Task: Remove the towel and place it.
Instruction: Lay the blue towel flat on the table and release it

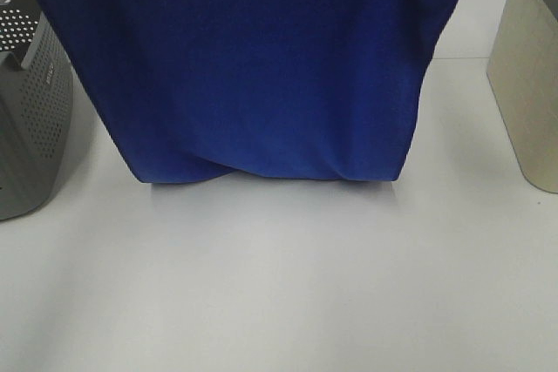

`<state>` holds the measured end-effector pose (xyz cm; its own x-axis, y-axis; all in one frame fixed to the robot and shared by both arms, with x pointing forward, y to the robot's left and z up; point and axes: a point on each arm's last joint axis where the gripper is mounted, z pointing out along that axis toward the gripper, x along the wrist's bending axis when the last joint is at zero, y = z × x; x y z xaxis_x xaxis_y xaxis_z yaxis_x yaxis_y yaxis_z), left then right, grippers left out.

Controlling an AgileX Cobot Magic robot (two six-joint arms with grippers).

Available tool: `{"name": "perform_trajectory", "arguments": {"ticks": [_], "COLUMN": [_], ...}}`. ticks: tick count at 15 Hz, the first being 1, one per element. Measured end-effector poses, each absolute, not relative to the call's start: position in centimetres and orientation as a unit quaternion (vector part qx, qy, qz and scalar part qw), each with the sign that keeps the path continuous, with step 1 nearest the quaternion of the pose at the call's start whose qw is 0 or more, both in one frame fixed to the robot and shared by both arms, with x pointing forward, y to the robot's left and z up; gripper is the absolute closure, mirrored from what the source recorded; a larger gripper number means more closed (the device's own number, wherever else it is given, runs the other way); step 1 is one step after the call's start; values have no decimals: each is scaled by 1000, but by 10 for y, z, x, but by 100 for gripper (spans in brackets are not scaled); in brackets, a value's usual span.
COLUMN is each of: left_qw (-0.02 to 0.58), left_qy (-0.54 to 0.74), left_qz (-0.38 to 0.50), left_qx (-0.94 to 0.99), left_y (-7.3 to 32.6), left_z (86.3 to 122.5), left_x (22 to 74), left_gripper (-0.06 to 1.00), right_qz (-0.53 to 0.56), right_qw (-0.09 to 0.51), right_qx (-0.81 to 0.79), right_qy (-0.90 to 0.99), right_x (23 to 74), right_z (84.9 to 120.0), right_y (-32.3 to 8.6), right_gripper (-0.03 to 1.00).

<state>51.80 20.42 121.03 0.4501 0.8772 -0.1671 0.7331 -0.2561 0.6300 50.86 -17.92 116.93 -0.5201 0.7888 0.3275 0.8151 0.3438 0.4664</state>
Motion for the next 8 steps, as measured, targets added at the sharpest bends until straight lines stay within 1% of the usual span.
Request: {"name": "perform_trajectory", "arguments": {"ticks": [5, 8], "left_qw": [320, 300], "left_qy": [528, 528], "left_qz": [34, -11], "left_qx": [786, 794], "left_y": [205, 199], "left_z": [1176, 1150], "left_x": [483, 465], "left_gripper": [94, 94], "right_qz": [-280, -262], "right_qw": [38, 56], "right_qx": [-480, -484], "right_qy": [-830, -833], "right_x": [471, 448], "right_z": [1152, 1134], "right_y": [-190, -196], "right_gripper": [95, 95]}}
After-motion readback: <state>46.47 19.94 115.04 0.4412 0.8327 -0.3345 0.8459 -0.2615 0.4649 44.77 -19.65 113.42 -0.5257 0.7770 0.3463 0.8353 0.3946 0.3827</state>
